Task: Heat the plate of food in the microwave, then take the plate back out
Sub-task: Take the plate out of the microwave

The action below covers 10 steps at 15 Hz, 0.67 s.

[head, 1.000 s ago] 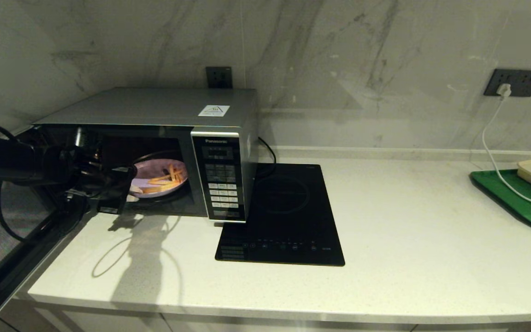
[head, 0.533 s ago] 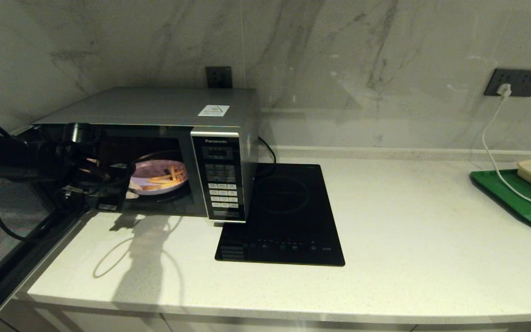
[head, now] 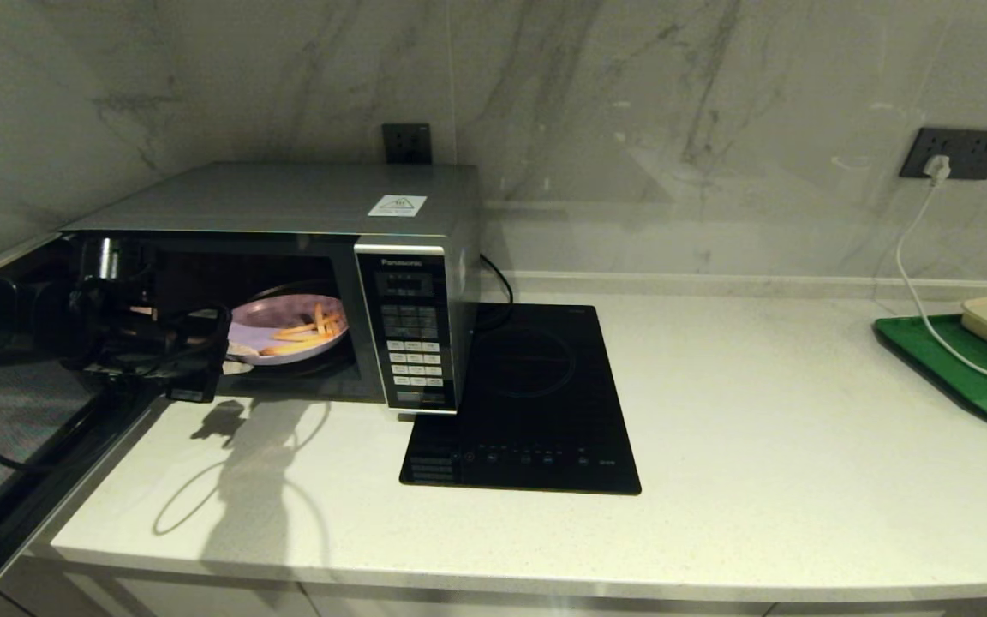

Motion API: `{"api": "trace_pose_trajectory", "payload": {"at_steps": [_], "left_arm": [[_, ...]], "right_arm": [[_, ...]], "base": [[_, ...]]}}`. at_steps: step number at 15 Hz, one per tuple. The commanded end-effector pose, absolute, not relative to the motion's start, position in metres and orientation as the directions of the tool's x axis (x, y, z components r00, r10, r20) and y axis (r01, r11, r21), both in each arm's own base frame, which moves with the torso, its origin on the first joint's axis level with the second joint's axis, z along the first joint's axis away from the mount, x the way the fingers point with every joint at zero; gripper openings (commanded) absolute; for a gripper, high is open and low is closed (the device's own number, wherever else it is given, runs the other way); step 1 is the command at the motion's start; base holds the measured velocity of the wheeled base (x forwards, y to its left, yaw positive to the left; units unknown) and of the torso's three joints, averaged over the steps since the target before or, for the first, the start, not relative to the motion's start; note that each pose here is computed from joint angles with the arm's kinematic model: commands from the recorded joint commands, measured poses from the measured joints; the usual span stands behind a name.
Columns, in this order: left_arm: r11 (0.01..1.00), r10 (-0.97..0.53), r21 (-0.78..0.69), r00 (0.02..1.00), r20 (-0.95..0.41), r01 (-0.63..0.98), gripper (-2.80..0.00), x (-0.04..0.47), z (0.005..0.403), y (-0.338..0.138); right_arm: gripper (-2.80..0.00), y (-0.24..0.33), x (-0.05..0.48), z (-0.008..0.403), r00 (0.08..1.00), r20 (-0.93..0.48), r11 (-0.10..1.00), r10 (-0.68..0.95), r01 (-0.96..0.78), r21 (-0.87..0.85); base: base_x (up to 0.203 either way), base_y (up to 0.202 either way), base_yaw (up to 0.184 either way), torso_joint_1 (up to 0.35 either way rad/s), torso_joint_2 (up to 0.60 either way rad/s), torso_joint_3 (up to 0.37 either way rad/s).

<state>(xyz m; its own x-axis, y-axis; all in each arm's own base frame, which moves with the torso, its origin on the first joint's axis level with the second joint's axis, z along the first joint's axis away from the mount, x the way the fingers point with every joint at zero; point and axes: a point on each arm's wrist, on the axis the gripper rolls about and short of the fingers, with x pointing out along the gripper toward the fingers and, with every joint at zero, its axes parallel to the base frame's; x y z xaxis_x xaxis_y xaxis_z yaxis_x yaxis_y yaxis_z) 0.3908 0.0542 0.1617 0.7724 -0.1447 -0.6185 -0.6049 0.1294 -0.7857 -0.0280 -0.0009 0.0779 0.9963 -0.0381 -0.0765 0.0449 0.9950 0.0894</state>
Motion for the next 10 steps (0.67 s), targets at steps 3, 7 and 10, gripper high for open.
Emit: {"api": "trace_pose_trajectory", "payload": {"at_steps": [3,7,10], "left_arm": [[0.122,-0.160,-0.832,0.817,-0.554,-0.541,-2.80,0.373,0.164,0.058],[0.116,-0.181,-0.829,0.808,-0.560,-0.548,-2.80,0.348,0.168,0.055],[0.110,-0.183,-0.824,0.804,-0.566,-0.556,-2.80,0.319,0.170,0.054]], "right_arm": [[-2.80,-0.001,-0.028,0.078,0.996,-0.078,0.995,-0.038,0.045,0.090],[-2.80,-0.001,-0.028,0.078,0.996,-0.078,0.995,-0.038,0.045,0.090],[-2.80,-0.001,-0.028,0.078,0.996,-0.078,0.995,-0.038,0.045,0.090]], "base": [[0.000,0.000,0.000,0.000,0.00,0.000],[0.000,0.000,0.000,0.000,0.00,0.000],[0.000,0.000,0.000,0.000,0.00,0.000]]}}
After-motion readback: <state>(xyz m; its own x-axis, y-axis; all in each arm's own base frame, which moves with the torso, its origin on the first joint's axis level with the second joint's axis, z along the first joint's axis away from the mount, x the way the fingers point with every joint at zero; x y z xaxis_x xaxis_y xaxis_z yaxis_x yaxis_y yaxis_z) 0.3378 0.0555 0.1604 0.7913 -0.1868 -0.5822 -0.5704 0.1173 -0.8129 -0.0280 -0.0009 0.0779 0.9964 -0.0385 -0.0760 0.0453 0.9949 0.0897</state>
